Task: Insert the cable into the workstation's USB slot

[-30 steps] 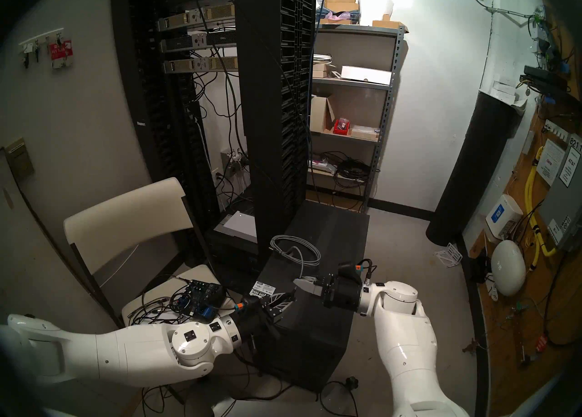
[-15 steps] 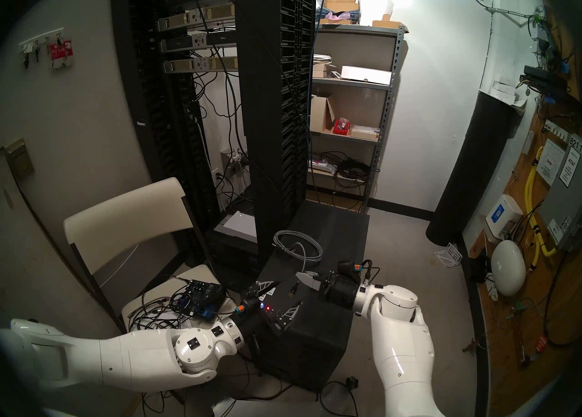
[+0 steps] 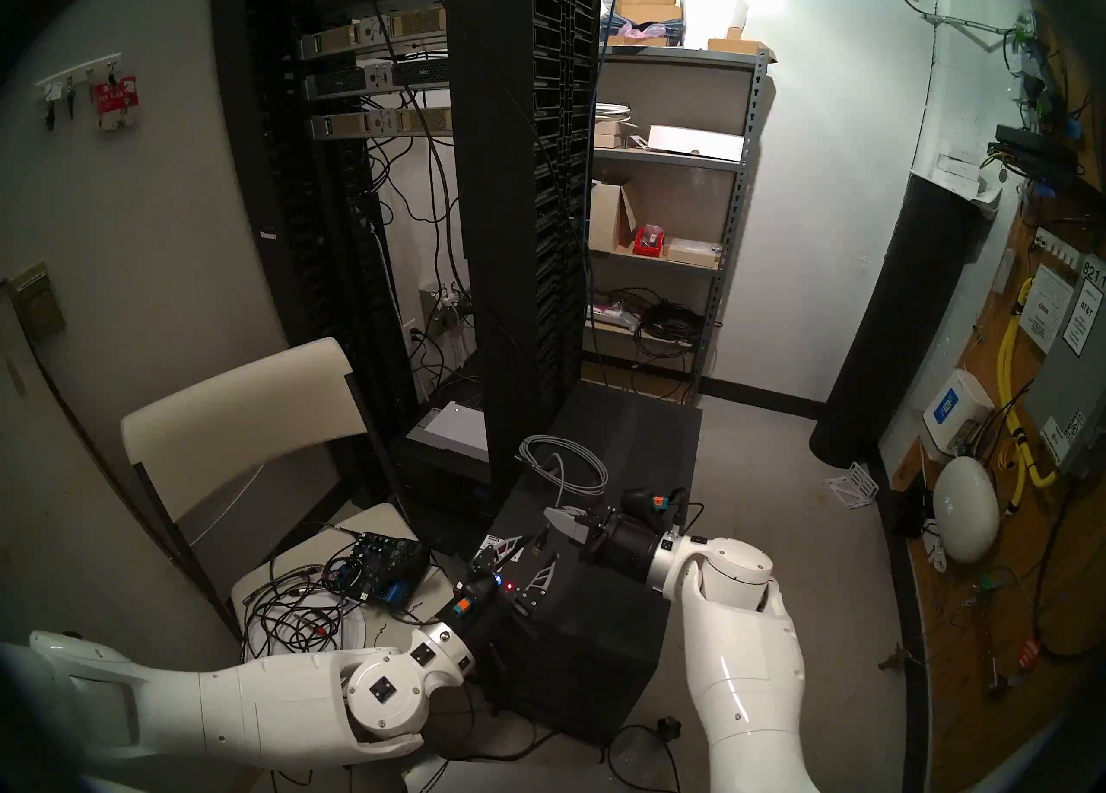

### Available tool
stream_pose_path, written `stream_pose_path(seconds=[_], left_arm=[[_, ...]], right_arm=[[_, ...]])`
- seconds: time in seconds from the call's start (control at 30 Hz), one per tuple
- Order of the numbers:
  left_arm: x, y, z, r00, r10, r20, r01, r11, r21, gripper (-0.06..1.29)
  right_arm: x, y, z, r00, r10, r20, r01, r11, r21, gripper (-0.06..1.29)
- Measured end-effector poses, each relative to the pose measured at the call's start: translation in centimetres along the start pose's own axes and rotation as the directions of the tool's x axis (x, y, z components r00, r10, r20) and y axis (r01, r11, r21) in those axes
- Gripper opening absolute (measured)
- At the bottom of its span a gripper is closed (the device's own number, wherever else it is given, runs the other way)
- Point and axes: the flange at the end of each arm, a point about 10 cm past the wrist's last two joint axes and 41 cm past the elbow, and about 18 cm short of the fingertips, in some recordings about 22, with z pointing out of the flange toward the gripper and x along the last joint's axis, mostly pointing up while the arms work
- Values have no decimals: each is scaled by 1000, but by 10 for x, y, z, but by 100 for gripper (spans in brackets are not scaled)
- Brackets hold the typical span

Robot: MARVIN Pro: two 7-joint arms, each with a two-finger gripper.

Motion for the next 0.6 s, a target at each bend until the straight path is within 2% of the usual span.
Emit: stream_pose_path(seconds=[0.03,0.1,0.17,0.2,0.43,0.5,0.6], left_arm=[[-1,1,0,1000,10,1,-10,1000,7,91],[-4,3,1,999,47,8,-47,998,35,68],[-8,4,2,997,81,15,-82,995,61,54],[-9,4,2,996,91,17,-92,993,69,51],[-16,9,5,987,161,27,-163,975,153,50],[-17,10,7,985,172,23,-173,971,163,61],[-17,12,9,982,188,12,-187,967,172,67]], right_arm=[[0,0,0,1000,0,0,0,1000,-1,-3],[0,-2,0,1000,-2,0,2,1000,-2,-3],[-1,-3,-1,1000,-4,0,4,1000,-1,-3],[-1,-4,-1,1000,-4,1,4,1000,0,-3],[-5,-10,-3,1000,5,9,-5,1000,16,-3],[-6,-12,-4,1000,9,12,-9,1000,19,-3],[-5,-13,-4,1000,11,13,-11,1000,22,-3]])
